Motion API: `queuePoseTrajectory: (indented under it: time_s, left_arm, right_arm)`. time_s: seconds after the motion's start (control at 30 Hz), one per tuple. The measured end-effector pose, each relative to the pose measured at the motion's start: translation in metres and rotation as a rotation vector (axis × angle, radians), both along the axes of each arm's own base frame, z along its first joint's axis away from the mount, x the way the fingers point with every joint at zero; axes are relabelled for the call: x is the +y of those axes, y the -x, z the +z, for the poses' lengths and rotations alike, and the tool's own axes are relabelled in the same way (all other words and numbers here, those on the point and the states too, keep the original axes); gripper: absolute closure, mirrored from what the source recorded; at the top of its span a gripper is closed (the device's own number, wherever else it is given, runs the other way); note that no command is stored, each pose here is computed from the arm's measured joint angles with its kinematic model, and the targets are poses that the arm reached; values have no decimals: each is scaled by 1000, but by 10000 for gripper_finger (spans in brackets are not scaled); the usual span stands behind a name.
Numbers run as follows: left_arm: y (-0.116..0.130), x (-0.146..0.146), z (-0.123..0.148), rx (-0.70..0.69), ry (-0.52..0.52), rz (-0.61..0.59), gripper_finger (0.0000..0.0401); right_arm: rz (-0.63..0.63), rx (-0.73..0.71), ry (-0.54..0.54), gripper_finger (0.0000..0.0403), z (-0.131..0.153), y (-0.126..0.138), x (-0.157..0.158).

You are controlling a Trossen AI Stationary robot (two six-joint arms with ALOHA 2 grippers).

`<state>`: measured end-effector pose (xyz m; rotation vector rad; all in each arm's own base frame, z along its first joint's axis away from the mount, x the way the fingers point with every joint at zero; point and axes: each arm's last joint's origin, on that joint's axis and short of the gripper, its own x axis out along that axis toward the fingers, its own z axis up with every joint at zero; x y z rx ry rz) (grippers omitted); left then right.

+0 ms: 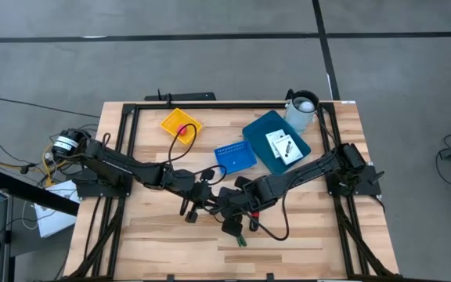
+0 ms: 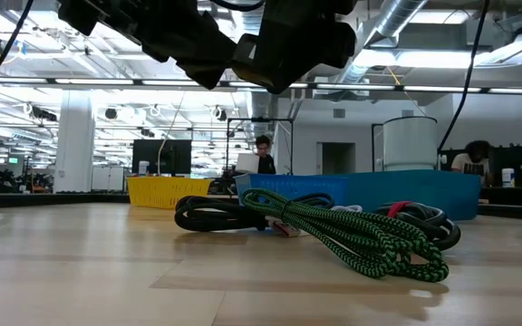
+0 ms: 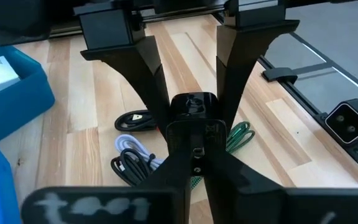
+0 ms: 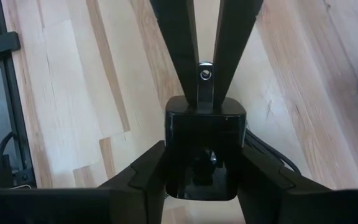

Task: Pick and place items into bin
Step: Put the black charger adapter into the yellow bin

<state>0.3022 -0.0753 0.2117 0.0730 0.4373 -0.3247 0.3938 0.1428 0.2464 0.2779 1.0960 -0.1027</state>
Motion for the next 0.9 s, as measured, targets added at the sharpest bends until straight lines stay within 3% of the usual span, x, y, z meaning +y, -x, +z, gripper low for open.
queuePoseTrajectory:
  time_s: [0.1, 0.4, 0.9]
  left_arm:
    - [0, 0, 0, 0, 0, 0, 390]
    - [0, 0, 0, -3, -7, 1, 393]
    - [1, 1, -2, 17, -18, 14, 395]
  right_arm:
    - [0, 0, 0, 253, 0, 0, 0]
    - [3, -5, -6, 178, 0, 0, 0]
    - [60, 9, -21, 190, 0, 0, 1]
